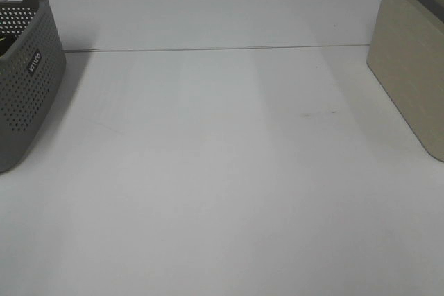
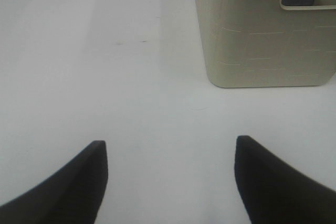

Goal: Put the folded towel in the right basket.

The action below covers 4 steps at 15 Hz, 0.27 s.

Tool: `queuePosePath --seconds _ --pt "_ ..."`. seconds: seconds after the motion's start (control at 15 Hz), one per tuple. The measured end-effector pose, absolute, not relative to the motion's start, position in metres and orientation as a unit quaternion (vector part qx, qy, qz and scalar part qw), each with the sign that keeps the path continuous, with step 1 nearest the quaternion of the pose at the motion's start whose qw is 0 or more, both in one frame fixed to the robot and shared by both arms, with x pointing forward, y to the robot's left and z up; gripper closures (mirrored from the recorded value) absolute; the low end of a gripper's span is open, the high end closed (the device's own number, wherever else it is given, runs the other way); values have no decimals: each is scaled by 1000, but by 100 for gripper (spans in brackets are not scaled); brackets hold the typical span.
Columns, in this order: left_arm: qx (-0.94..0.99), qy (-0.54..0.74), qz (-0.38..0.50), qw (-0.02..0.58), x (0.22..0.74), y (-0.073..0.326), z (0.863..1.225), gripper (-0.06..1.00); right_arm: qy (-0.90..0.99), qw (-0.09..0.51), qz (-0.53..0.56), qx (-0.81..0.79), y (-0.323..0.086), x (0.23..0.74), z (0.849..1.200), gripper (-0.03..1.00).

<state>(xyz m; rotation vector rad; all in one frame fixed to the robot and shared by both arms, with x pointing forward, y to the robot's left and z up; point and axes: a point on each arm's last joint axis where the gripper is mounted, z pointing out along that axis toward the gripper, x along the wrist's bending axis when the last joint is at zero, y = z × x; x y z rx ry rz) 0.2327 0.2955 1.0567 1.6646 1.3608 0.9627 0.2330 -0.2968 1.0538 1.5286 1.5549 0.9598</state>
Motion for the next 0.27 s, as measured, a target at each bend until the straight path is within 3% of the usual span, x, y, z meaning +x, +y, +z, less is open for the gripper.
queuePosePath --seconds 0.27 --pt "653 534 378 383 233 295 1057 -4 606 371 374 596 -297 233 1054 32"
